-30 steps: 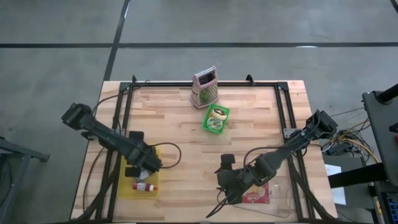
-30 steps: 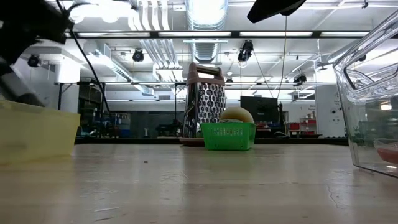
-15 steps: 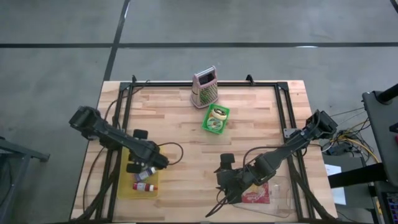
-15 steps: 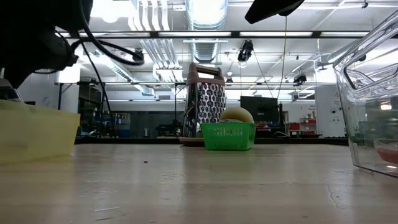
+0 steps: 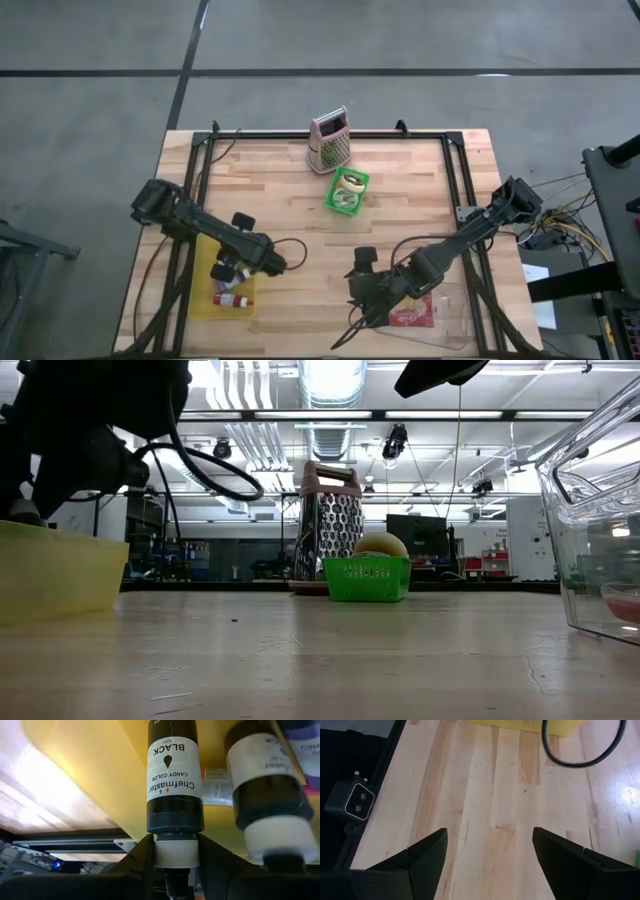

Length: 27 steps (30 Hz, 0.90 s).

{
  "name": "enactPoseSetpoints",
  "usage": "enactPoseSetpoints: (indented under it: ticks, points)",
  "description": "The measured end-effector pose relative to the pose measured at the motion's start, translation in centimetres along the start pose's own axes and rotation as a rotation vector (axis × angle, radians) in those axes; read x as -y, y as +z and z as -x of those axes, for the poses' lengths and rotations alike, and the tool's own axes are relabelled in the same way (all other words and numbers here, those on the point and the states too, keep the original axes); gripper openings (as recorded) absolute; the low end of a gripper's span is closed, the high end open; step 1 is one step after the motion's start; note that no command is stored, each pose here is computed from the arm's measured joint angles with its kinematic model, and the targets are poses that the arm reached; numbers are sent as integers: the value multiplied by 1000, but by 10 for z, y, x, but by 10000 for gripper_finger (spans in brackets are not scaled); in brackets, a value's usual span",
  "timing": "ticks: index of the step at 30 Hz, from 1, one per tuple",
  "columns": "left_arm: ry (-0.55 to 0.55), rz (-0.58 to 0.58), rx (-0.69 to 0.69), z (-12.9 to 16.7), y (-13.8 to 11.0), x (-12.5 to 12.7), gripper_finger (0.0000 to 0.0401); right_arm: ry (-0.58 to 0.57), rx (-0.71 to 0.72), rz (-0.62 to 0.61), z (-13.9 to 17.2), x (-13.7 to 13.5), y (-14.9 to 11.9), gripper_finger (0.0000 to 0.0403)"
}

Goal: Pick & Place Food Item
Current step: Put the black ink bottle into the yellow bin, then return to Home Position

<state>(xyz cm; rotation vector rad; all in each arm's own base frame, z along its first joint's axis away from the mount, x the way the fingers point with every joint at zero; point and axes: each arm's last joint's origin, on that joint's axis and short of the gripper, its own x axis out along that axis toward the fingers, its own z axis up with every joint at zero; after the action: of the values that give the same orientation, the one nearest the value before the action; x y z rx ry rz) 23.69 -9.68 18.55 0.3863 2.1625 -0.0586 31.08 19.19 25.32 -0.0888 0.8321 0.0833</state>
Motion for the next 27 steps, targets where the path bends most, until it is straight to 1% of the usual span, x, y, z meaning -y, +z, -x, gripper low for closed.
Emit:
enactPoseSetpoints:
  ticks: [4, 5, 11, 15, 18, 23, 27]
  points:
    - [1, -35, -25, 0, 11, 0, 111, 0, -1, 1, 0, 0, 0, 288]
    - [4, -43, -30, 0, 12, 0, 117, 0, -1, 1, 0, 0, 0, 288]
    - [82, -64, -13, 1, 17, -3, 218, -1, -2, 2, 0, 0, 0, 288]
    - [92, -62, 17, 8, 17, -4, 259, -1, -1, 6, 0, 0, 0, 288]
    - [89, -59, 45, 15, 18, -4, 270, -1, -2, 6, 0, 0, 0, 288]
    - [87, -44, 96, 27, 17, -5, 272, -1, -1, 6, 0, 0, 0, 288]
    - [120, -36, 135, 33, 10, -7, 273, 0, -1, 6, 0, 0, 0, 288]
